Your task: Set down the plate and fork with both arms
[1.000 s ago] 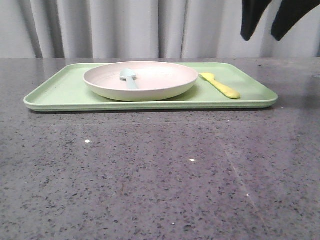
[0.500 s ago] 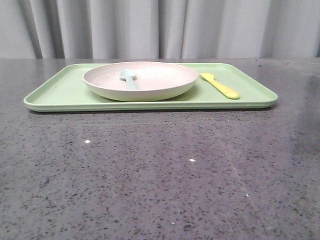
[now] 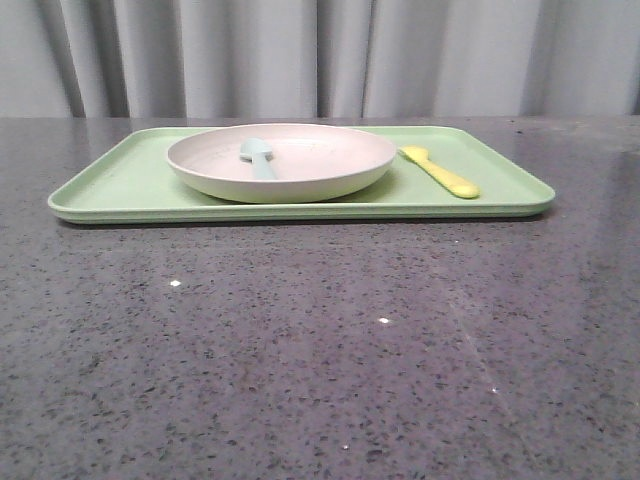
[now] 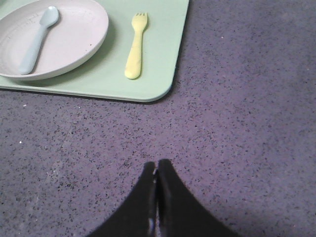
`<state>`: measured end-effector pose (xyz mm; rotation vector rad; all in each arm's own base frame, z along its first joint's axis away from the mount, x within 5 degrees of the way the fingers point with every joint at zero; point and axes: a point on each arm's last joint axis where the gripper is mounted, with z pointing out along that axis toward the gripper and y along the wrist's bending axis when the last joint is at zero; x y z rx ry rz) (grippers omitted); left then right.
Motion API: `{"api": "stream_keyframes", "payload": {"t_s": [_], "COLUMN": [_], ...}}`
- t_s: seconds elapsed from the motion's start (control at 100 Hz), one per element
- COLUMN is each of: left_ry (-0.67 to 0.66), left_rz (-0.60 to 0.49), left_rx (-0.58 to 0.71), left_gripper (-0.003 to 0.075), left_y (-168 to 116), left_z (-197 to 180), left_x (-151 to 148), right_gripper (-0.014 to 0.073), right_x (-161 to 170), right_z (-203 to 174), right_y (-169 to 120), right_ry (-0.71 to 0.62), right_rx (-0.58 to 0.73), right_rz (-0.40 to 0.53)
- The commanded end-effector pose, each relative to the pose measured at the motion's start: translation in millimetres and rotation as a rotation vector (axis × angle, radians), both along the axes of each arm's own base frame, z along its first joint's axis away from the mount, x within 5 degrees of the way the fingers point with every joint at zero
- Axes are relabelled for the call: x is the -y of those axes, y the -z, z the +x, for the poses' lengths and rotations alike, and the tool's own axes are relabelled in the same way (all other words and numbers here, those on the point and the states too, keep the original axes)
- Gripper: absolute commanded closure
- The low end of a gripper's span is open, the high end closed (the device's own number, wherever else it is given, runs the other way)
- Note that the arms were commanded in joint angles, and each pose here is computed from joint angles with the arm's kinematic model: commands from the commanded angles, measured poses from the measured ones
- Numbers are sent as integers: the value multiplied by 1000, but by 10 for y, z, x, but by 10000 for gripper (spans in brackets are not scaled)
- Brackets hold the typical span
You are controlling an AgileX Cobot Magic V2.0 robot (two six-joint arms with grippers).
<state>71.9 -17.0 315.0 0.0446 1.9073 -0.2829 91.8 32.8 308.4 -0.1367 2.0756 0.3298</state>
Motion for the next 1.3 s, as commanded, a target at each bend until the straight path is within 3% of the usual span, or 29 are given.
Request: {"api": "stream_keyframes", "payload": {"t_s": [0.0, 1.09, 1.29], "left_ry": [2, 2, -60], "left_rz": [-38, -45, -52], "left_rx": [111, 123, 156], "left_gripper": [741, 741, 741], "left_y": [-119, -35, -1], "left_z": [-41, -115, -150], "left_x": [-6, -22, -66], "right_gripper": [662, 662, 662], "right_x": [14, 45, 45], "right_z": [-21, -99, -99], "right_y": [-103, -56, -56], "right_ry": [-5, -5, -5], "right_rx": [131, 154, 154], "right_rz": [27, 36, 36]}}
